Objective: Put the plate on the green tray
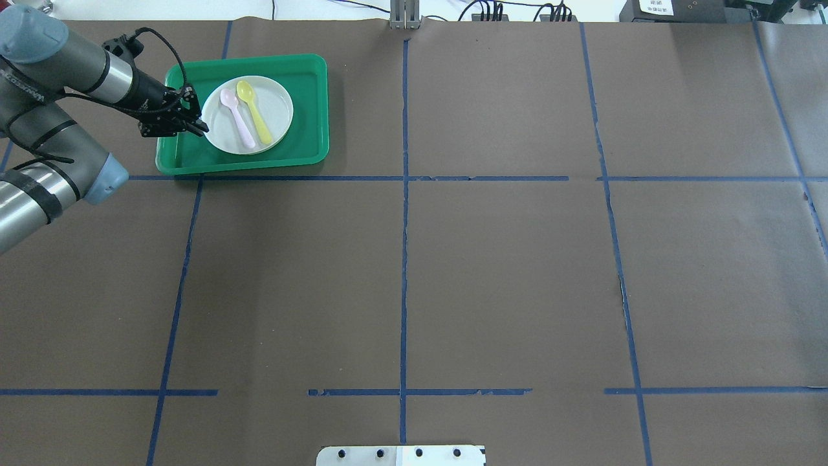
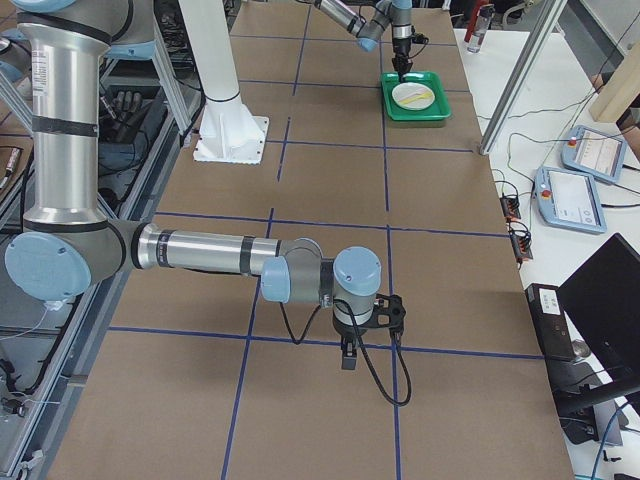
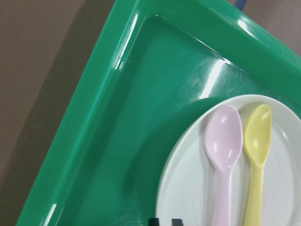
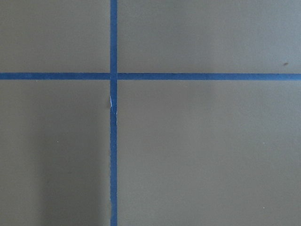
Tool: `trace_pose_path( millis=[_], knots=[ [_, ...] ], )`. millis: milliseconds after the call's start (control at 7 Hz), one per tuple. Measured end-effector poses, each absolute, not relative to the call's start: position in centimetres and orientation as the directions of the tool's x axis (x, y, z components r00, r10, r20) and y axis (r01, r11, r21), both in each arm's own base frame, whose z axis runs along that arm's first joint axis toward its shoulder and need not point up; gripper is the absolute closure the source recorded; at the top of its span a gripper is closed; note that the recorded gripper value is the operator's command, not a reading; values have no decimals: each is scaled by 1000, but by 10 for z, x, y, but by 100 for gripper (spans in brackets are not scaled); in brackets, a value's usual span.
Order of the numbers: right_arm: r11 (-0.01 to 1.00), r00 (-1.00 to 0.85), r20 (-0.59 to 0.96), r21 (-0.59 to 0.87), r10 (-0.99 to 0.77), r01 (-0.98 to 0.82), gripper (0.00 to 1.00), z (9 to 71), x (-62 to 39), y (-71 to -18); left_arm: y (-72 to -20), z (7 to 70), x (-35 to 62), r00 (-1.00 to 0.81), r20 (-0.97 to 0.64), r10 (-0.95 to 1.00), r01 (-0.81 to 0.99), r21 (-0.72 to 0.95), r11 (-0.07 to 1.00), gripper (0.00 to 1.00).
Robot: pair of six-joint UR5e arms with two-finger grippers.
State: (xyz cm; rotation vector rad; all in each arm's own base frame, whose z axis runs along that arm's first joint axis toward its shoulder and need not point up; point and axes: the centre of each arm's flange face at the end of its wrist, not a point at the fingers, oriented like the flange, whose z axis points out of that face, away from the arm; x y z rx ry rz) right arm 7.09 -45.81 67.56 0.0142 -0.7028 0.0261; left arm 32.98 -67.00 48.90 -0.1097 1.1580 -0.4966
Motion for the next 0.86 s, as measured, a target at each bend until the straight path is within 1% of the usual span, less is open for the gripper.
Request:
trace_pose_path(
  millis=[429, 714, 857],
  knots=[
    [1000, 763, 646, 4, 19, -29, 0, 676, 71, -458, -671, 480, 319, 296, -866, -402, 316, -309, 897, 0],
    [1000, 763, 646, 4, 19, -29, 0, 676, 71, -458, -665, 454, 293, 317, -894, -318, 299, -224, 927, 0],
    [1000, 763, 646, 4, 19, -29, 0, 676, 71, -458, -653, 442, 274, 338, -901, -271, 286, -176, 942, 0]
  ],
)
